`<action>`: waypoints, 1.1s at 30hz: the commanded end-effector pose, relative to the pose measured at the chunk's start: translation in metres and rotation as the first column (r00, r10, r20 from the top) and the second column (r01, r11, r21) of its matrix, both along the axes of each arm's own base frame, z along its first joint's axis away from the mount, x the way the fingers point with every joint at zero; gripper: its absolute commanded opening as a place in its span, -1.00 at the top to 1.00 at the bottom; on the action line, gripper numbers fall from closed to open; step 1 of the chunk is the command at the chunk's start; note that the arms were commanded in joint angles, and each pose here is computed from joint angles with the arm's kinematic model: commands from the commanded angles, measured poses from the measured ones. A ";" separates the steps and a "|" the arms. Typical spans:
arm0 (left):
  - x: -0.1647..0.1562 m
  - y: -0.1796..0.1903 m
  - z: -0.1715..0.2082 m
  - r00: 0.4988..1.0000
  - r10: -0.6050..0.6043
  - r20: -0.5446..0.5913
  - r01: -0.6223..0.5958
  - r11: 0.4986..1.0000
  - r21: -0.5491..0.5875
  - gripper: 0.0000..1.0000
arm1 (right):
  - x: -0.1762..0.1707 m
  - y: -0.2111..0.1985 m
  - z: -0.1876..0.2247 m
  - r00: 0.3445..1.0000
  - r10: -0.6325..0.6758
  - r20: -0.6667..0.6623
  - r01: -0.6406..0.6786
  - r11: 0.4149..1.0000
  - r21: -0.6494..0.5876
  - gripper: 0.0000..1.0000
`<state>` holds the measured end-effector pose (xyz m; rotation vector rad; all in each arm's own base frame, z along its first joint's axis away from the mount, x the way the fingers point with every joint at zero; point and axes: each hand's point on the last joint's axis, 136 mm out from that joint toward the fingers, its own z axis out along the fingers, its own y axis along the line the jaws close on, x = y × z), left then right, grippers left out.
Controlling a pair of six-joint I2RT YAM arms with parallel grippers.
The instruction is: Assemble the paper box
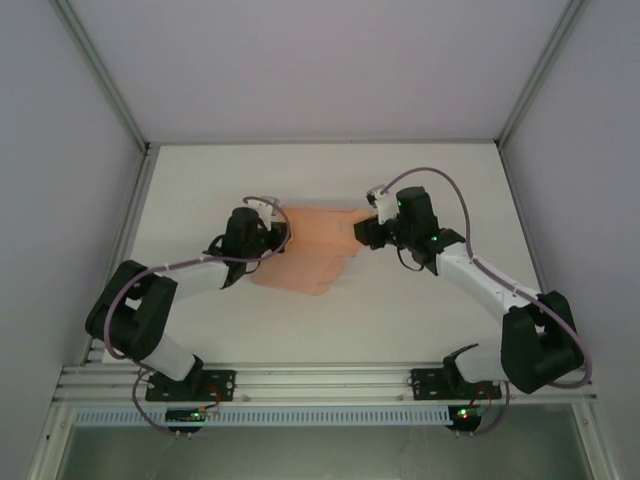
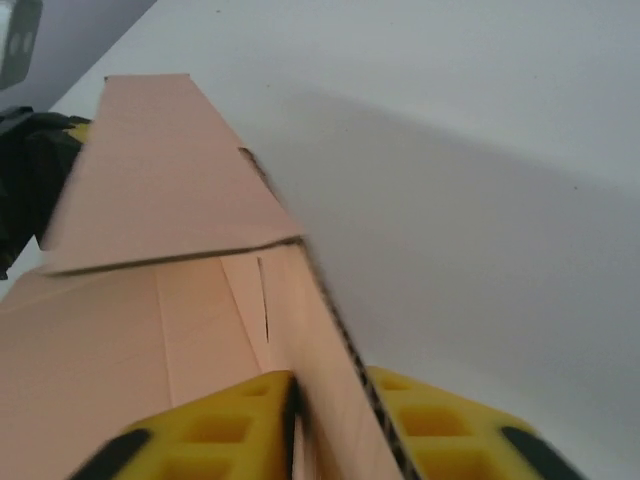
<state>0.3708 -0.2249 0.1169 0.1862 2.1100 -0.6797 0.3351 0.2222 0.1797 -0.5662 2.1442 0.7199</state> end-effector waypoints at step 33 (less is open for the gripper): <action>-0.002 0.029 0.034 0.965 0.204 0.168 -0.236 0.951 0.200 1.00 | 0.022 -0.043 0.013 0.970 -0.235 0.065 0.237 0.971 -0.027 -0.98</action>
